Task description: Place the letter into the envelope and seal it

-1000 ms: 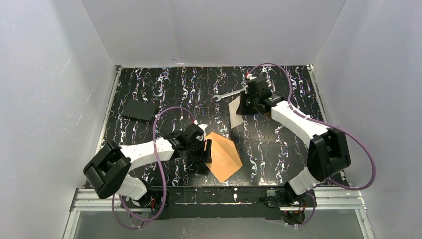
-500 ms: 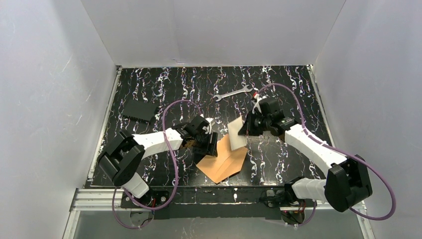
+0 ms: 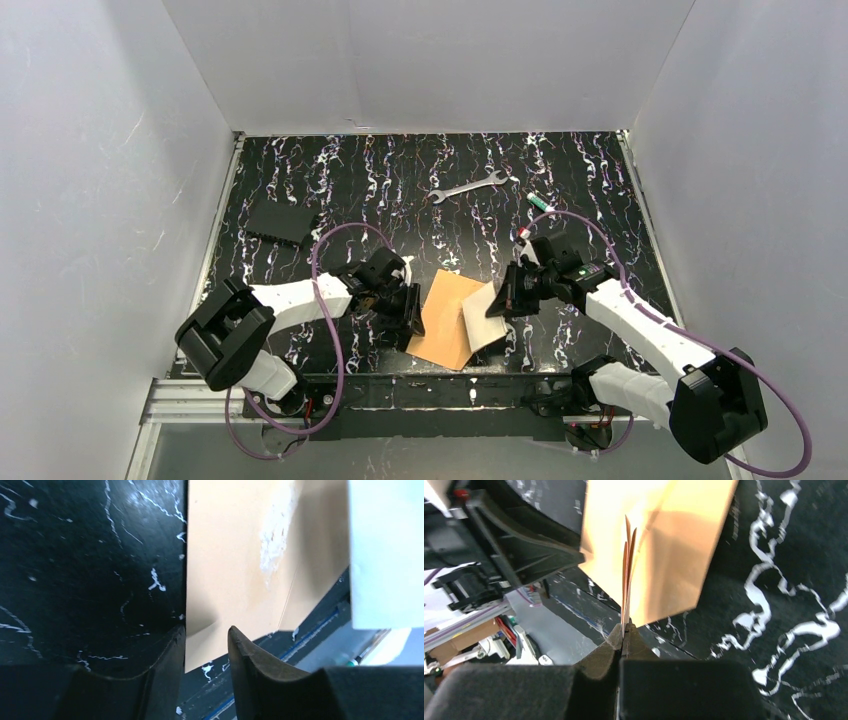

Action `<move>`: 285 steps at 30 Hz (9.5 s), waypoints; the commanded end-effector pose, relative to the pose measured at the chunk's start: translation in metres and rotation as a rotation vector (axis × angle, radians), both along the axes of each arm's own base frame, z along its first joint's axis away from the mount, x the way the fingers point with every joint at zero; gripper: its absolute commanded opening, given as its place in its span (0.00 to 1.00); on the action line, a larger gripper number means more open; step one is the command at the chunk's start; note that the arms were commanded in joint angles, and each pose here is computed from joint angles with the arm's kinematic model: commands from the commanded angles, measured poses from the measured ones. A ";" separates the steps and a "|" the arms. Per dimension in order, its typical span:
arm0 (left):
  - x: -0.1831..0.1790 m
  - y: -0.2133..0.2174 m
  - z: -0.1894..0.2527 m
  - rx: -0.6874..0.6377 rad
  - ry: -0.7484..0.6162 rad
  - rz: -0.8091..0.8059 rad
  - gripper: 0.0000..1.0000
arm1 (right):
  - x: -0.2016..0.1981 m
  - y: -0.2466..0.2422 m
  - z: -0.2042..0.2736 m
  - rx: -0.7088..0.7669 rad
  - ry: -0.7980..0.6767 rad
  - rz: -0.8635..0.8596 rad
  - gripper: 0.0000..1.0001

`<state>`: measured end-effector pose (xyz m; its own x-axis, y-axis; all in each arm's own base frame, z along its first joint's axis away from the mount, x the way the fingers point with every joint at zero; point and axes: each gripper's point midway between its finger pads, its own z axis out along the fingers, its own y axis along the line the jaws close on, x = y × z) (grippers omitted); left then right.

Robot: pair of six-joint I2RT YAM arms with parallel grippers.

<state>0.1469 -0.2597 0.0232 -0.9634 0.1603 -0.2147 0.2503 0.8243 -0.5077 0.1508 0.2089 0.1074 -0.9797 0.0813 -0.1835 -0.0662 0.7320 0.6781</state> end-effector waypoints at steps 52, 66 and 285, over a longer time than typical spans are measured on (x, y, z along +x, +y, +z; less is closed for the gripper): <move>0.031 0.011 -0.022 0.151 0.031 0.172 0.66 | 0.086 0.031 -0.058 -0.027 -0.213 -0.021 0.01; 0.080 0.008 -0.030 0.118 0.112 0.302 0.61 | 0.092 0.043 -0.070 -0.025 -0.157 0.033 0.01; 0.134 0.003 0.280 -0.689 -0.218 0.172 0.98 | 0.153 0.121 0.176 0.136 -0.979 0.539 0.27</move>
<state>0.3006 -0.2420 0.2651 -0.8681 -0.2159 -0.4470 0.2676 0.5549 -0.7877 0.3237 0.3144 0.2817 -0.3265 -0.2545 -0.9103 -0.8840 0.4232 0.1988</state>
